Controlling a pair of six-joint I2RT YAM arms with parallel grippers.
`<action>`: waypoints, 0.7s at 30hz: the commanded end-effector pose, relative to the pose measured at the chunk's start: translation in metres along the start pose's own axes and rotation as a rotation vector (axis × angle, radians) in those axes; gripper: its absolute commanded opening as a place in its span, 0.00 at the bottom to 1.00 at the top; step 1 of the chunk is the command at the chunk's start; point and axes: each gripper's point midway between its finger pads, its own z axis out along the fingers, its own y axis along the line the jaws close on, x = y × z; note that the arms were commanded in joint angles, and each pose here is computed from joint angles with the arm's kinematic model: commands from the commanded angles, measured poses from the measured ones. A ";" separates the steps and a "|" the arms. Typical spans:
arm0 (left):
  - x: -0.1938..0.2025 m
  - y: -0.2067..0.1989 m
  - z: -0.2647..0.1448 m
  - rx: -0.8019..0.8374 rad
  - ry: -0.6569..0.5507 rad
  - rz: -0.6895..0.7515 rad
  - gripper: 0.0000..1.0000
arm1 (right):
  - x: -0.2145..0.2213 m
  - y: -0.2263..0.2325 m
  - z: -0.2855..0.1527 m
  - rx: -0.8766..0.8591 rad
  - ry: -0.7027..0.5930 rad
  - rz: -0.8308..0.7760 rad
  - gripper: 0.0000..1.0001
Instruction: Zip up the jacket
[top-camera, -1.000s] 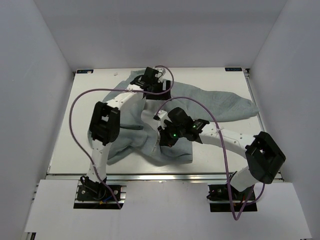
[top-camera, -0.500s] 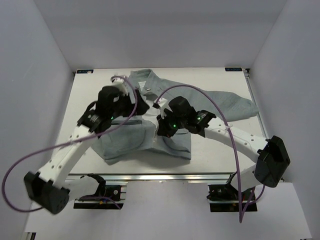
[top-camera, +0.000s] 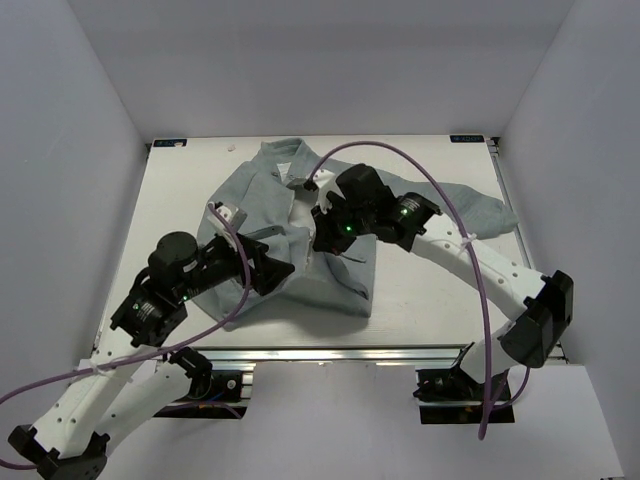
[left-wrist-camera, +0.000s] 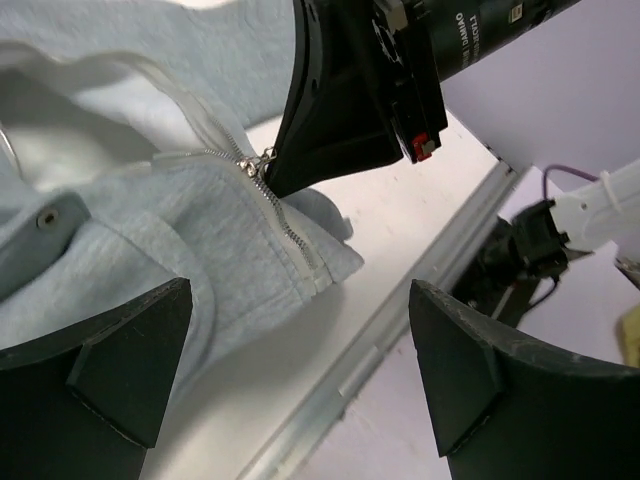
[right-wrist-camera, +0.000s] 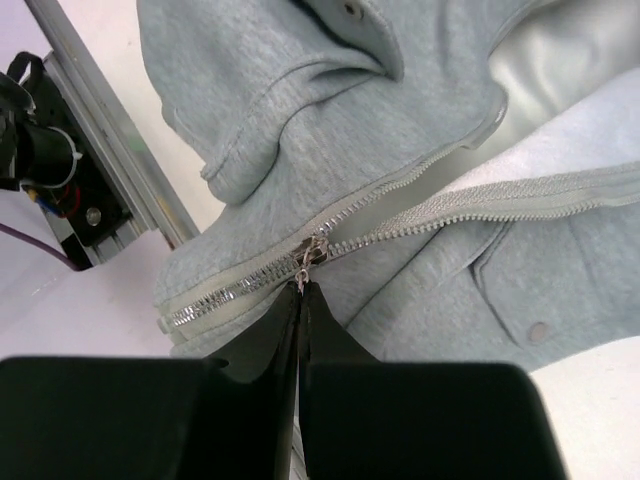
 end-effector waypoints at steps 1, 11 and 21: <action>-0.007 0.014 0.015 -0.048 0.010 0.070 0.98 | -0.023 -0.004 -0.011 -0.004 0.004 -0.023 0.00; 0.002 0.025 0.052 -0.211 0.058 0.186 0.98 | -0.035 -0.053 -0.016 -0.006 0.115 -0.068 0.00; 0.019 0.024 0.076 -0.463 0.128 0.460 0.98 | -0.032 -0.061 -0.015 -0.065 0.118 -0.006 0.00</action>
